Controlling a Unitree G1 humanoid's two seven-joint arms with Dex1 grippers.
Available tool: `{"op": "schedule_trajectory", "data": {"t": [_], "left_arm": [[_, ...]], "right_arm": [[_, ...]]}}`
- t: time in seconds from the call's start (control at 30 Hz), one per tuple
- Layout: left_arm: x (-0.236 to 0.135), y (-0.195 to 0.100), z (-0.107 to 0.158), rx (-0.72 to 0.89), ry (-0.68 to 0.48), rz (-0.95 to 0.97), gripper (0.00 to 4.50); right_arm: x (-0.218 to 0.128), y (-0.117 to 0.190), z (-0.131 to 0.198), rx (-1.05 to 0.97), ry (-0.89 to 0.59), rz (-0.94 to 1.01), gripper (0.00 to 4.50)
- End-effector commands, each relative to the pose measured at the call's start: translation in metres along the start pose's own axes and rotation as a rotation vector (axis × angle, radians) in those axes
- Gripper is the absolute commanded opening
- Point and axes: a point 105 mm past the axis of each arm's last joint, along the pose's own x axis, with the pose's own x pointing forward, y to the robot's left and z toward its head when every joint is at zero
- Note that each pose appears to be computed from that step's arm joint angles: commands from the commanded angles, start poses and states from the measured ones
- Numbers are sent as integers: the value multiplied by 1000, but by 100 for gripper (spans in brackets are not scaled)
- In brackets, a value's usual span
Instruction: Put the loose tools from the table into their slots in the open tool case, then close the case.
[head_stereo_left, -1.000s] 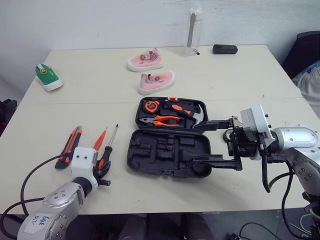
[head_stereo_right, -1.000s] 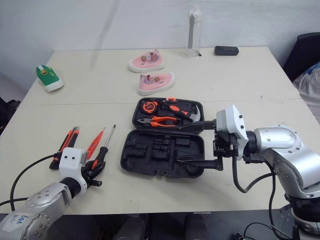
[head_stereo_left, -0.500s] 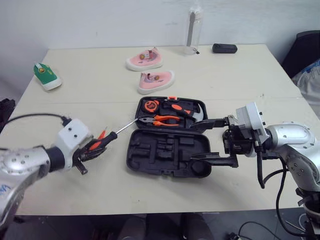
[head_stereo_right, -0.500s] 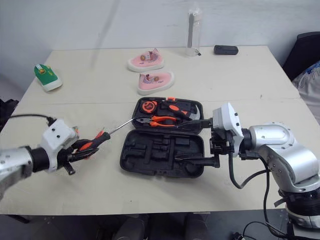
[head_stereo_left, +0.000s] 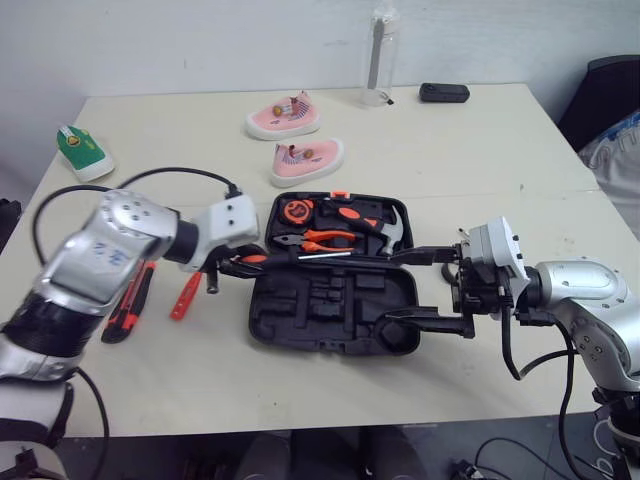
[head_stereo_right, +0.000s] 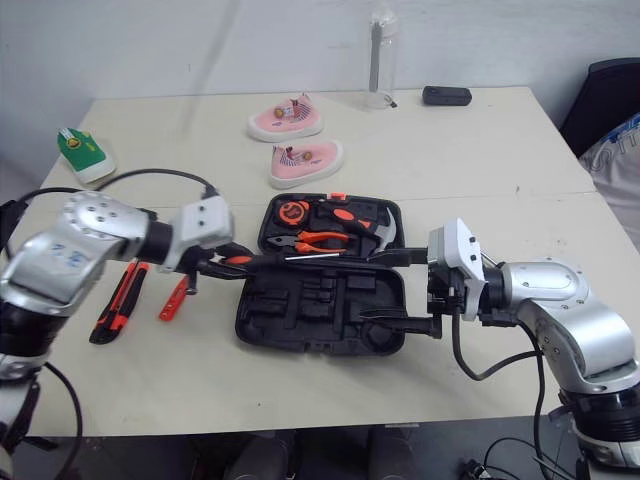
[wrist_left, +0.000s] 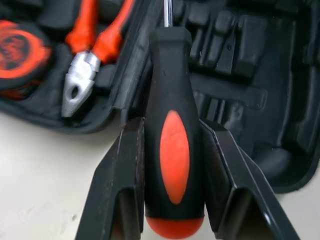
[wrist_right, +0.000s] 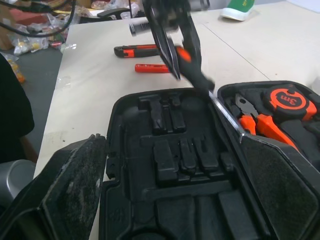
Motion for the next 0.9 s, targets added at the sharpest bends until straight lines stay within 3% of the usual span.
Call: {"op": "schedule_trajectory", "data": {"t": [0.03,0.3,0.5,0.9], "left_arm": [[8,10,-2,66,53,-16,83],[21,26,8,140,60,-46,83],[22,14,28,186,-34,-114,83],[33,15,22,200,25,-125,83]], "right_arm": [[-4,0,5,-46,4,-25,450],[-6,1,5,-32,0,-60,450],[-8,1,2,-21,8,-82,450],[-8,0,1,-11,9,-94,450]]}}
